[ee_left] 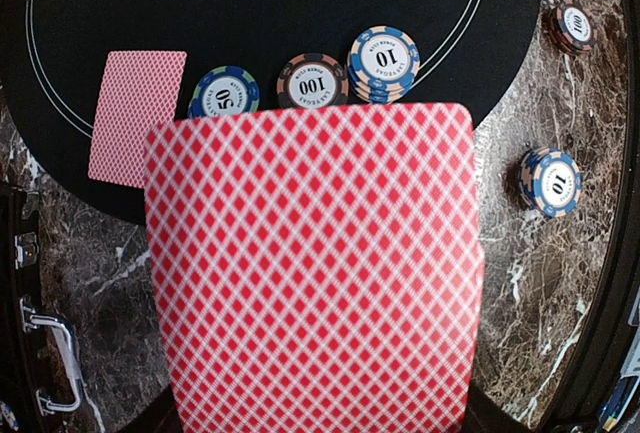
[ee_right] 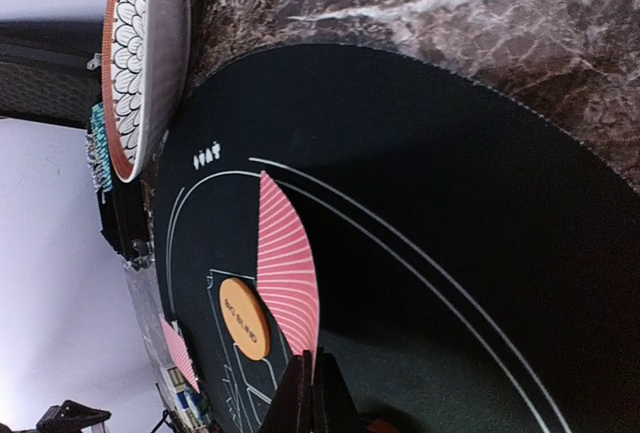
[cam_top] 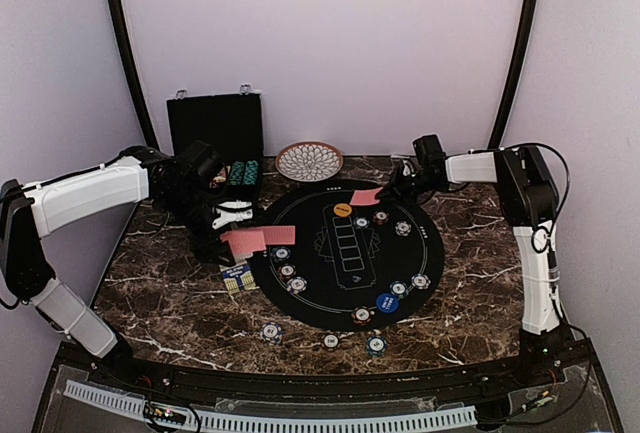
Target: Distribute texas hold em gaming equipment
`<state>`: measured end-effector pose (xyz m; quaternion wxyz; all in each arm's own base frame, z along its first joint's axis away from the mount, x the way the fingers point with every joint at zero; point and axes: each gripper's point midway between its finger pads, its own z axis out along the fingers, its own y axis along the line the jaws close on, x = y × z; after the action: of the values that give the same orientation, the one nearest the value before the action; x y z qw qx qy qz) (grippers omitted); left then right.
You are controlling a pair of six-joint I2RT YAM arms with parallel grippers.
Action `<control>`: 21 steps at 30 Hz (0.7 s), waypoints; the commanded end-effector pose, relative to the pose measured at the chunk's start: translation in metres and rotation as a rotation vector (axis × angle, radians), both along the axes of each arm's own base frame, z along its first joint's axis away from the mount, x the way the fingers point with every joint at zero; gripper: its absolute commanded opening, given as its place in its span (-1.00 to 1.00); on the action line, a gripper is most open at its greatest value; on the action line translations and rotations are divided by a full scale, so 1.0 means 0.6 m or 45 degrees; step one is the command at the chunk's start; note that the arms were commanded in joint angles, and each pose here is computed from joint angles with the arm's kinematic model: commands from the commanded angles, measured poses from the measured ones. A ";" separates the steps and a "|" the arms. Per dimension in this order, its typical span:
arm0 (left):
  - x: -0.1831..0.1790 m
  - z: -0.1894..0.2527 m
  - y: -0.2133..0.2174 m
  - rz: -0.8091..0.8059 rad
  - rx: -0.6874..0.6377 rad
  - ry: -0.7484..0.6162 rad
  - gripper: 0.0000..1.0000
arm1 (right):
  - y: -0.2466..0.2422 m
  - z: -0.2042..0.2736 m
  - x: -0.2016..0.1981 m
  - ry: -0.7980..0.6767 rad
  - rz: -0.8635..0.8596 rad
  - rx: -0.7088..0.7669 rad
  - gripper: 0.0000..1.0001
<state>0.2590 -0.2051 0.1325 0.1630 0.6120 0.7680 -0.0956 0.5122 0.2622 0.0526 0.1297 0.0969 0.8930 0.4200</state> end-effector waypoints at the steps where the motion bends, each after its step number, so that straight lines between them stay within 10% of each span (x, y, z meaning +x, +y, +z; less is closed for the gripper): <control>1: 0.010 0.028 -0.008 0.004 -0.038 -0.031 -1.00 | -0.018 -0.020 0.014 -0.018 0.000 -0.101 -1.00; 10: 0.013 0.014 -0.011 0.023 -0.023 0.004 -1.00 | -0.054 -0.015 0.001 -0.063 -0.052 -0.249 -0.24; 21: 0.009 -0.008 -0.010 0.050 -0.023 0.026 -1.00 | 0.020 0.110 -0.101 -0.241 0.012 -0.091 0.23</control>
<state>0.2681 -0.2098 0.1263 0.1536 0.6019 0.7778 -0.0963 0.4756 0.2335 0.0710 0.1790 0.0910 0.9163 0.3465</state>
